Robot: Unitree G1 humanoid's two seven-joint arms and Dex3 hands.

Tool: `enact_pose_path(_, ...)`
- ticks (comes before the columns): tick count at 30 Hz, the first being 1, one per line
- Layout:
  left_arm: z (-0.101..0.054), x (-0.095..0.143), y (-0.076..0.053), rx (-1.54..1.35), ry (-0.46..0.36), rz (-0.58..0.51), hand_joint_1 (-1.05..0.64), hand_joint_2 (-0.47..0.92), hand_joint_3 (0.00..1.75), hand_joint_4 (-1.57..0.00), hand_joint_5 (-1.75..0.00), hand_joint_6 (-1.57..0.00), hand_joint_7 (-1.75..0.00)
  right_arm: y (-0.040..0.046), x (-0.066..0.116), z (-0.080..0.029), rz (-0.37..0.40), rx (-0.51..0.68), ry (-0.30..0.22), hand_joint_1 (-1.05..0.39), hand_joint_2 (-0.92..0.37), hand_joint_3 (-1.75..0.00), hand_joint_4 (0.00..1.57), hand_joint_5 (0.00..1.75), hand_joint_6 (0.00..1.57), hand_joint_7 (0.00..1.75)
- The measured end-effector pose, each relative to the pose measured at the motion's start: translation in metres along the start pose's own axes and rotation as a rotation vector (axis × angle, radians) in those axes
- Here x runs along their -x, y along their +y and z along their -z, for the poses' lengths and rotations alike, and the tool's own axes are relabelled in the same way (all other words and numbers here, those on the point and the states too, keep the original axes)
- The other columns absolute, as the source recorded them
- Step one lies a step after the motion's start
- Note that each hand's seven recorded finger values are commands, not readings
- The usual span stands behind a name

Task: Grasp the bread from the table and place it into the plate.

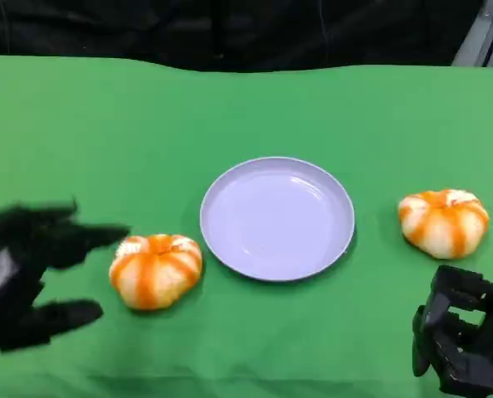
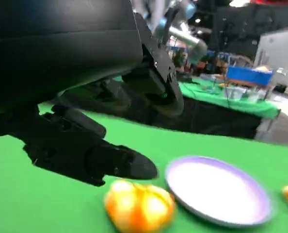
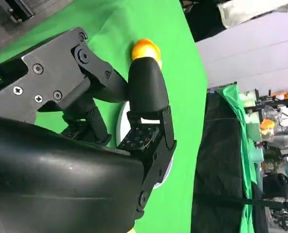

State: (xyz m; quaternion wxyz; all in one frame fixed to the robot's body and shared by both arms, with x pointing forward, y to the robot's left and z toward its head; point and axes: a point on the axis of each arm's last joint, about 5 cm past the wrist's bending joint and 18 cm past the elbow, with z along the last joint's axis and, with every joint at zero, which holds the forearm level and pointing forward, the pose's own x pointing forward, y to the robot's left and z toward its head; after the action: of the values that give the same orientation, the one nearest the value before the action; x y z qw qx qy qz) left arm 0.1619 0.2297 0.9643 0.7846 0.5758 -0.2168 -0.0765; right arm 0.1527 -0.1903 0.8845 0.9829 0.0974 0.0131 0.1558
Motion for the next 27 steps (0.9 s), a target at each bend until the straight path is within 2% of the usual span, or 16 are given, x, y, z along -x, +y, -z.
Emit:
enact_pose_path(6, -0.005, -0.025, -0.003, -0.163, 0.011, 0.101, -0.92, 0.92, 0.16, -0.01, 0.0, -0.31, 0.0, -0.0003, 0.001, 0.001, 0.002, 0.002, -0.002, -0.14, -0.48, -1.21, 0.88, 1.75, 0.84, 1.51)
enact_pose_path(10, 0.004, -0.044, -0.021, -0.168, 0.054, 0.196, -0.94, 0.92, 0.19, 0.0, 0.0, -0.26, 0.0, 0.0002, 0.0, 0.0, -0.003, 0.002, -0.003, -0.14, -0.48, -1.21, 0.87, 1.74, 0.84, 1.5)
enact_pose_path(15, 0.01, -0.06, -0.041, -0.103, 0.102, 0.279, -0.99, 0.92, 0.3, 0.0, 0.0, -0.19, 0.0, 0.0008, 0.001, 0.001, -0.004, 0.001, -0.001, -0.14, -0.48, -1.2, 0.88, 1.73, 0.85, 1.5)
enact_pose_path(20, 0.013, -0.068, -0.061, -0.05, 0.148, 0.355, -0.99, 0.92, 0.31, 0.0, 0.0, -0.17, 0.0, 0.0026, 0.002, -0.002, -0.008, 0.005, -0.013, -0.13, -0.49, -1.2, 0.9, 1.71, 0.86, 1.47)
enact_pose_path(27, 0.015, -0.073, -0.086, 0.002, 0.17, 0.418, -1.02, 0.92, 0.36, 0.0, 0.0, -0.16, 0.0, 0.0033, 0.003, -0.002, -0.008, 0.0, -0.011, -0.15, -0.52, -1.15, 0.9, 1.71, 0.86, 1.47)
